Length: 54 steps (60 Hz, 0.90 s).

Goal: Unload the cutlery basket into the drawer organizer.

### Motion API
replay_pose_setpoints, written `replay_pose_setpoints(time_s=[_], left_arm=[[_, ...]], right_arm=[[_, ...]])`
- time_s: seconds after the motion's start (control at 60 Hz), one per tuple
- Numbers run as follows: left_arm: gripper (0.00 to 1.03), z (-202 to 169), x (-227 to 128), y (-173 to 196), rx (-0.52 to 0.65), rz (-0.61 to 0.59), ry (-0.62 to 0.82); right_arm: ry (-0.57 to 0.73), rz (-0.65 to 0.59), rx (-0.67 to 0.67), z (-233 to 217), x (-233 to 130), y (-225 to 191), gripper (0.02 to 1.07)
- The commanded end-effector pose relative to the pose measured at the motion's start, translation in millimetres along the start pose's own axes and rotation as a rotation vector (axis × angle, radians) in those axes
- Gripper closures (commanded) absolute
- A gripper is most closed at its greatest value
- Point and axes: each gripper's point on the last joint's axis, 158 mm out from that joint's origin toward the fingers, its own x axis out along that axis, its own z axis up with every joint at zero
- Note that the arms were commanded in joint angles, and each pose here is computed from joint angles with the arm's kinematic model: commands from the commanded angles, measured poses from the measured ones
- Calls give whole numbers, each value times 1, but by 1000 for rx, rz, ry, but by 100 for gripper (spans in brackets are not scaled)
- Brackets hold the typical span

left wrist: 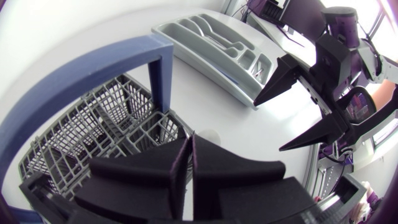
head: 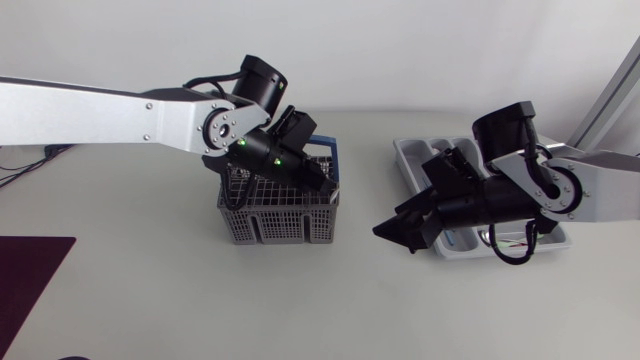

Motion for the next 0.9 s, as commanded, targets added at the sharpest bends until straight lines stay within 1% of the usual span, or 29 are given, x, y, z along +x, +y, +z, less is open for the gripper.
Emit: replay_pose_setpoints(time_s=[0.0, 0.317, 0.617, 0.783, 0.883], left_arm=[[99, 23, -26, -9, 12, 1, -65], [99, 33, -54, -26, 26, -18, -103], [99, 43, -89, -57, 67, -47, -147], [99, 48, -108, -80, 117, -74, -162], [99, 47, -114, -90, 153, -87, -140]], right_arm=[[-2, -5, -18, -8, -4, -1, 7], [-45, -32, -95, -4, -18, 4, 7], [-130, -77, -228, 7, -47, 12, 7], [-148, -50, -310, 2, -56, 27, 7], [-165, -38, -365, 1, -63, 35, 7]])
